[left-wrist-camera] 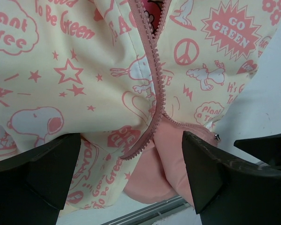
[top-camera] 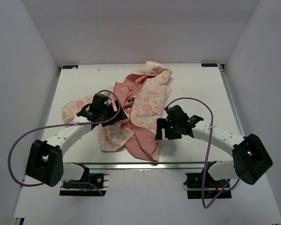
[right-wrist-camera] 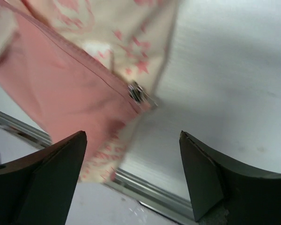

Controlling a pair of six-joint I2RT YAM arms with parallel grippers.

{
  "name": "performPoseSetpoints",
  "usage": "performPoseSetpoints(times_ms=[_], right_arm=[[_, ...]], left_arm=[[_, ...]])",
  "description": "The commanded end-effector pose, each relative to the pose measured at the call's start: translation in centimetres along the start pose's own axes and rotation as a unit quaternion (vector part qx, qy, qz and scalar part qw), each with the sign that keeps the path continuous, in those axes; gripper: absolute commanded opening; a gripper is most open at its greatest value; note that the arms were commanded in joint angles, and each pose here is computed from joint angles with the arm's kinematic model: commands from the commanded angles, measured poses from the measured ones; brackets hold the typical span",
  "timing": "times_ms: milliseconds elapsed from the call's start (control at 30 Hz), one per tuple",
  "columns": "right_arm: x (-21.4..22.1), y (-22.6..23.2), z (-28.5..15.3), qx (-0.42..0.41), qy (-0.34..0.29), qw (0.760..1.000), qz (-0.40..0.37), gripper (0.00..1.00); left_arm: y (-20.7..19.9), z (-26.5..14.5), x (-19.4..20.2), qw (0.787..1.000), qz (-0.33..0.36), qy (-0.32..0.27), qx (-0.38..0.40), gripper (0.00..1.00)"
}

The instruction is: Zip up the jacket

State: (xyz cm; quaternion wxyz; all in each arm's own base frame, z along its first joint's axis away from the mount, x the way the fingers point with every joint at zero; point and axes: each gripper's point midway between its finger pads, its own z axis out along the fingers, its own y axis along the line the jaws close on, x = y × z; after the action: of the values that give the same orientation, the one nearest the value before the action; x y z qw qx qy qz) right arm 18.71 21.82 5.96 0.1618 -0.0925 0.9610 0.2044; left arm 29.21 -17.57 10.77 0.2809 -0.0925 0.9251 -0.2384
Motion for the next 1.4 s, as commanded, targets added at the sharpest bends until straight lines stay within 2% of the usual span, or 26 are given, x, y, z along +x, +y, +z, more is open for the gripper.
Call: performPoseSetpoints(times_ms=[0,367,467,500,667,700,933,1067,1100,1200,1267,1300,1367], right_arm=[[-4.1,2.7,0.2,-0.061,-0.073,0.995,0.008,0.84],[-2.6,2.9,3.5,-0.078,-0.017,0.997,0.023,0.74],[-2.4,4.0,3.2,-0.108,-0.009,0.994,0.017,0.56],[-2.4,4.3,2.9,-0.116,-0.008,0.993,0.016,0.43],[-2.2,3.6,1.4,-0.092,-0.013,0.996,0.016,0.2],[-2.2,3.2,1.3,-0.081,-0.015,0.997,0.015,0.0],[-1.6,4.0,0.3,-0.107,-0.006,0.994,-0.001,0.0],[-1.6,4.4,0.3,-0.11,-0.004,0.993,-0.048,0.0],[-2.3,4.5,0.2,-0.105,-0.013,0.992,-0.061,0.17],[-3.9,4.4,1.0,-0.097,-0.031,0.987,-0.125,0.39],[-5.1,4.7,1.8,-0.103,-0.049,0.979,-0.171,0.47],[-5.3,5.0,2.0,-0.112,-0.054,0.975,-0.184,0.56],[-5.6,5.7,2.6,-0.135,-0.059,0.965,-0.217,0.63]], left_arm=[[-0.8,0.2,-0.5,1.0,0.009,-0.008,0.021,0.98],[-0.2,0.3,-0.8,1.0,0.01,-0.013,0.002,0.98],[0.0,0.2,-0.7,1.0,0.009,-0.015,-0.002,0.98],[0.0,0.2,-0.7,1.0,0.009,-0.014,-0.004,0.98],[0.5,0.2,-0.6,1.0,0.01,-0.015,-0.013,0.98],[0.6,0.2,-0.6,1.0,0.009,-0.016,-0.015,0.98],[1.0,0.7,0.0,1.0,0.007,-0.007,-0.017,0.98],[0.8,0.6,-0.2,1.0,0.011,-0.008,-0.014,0.98],[0.7,0.5,-0.3,1.0,0.011,-0.011,-0.012,0.98],[0.5,0.4,-0.3,1.0,0.015,-0.012,-0.007,0.98],[0.7,0.4,-0.1,1.0,0.015,-0.011,-0.01,0.98],[0.9,0.4,0.0,1.0,0.016,-0.01,-0.013,0.98],[1.1,0.5,0.1,1.0,0.018,-0.008,-0.015,0.98]])
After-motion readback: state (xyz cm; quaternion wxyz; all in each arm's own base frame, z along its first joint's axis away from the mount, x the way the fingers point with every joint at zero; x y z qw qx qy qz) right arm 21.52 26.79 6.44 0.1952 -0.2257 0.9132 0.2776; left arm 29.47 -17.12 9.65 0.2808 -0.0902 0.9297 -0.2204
